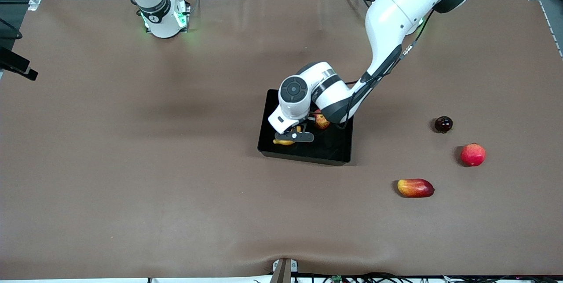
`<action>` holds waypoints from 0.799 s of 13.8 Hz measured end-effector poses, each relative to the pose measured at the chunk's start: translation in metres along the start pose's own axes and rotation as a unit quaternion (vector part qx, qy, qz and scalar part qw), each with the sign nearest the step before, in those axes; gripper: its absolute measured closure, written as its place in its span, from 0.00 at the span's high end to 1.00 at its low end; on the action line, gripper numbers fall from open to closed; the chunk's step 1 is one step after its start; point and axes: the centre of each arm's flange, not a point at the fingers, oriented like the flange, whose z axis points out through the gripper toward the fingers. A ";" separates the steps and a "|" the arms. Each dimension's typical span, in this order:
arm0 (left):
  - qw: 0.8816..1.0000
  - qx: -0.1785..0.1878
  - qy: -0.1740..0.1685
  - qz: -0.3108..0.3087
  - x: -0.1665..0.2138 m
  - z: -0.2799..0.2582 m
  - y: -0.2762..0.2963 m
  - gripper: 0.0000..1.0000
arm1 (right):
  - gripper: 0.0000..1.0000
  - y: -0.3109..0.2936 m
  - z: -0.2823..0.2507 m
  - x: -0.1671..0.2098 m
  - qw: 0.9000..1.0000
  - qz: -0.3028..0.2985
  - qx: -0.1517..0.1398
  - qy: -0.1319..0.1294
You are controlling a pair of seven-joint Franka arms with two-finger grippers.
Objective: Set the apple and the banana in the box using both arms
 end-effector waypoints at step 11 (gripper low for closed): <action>0.989 0.030 0.108 -0.101 0.064 -0.231 -0.152 1.00 | 1.00 0.001 0.003 0.002 1.000 0.001 0.000 -0.002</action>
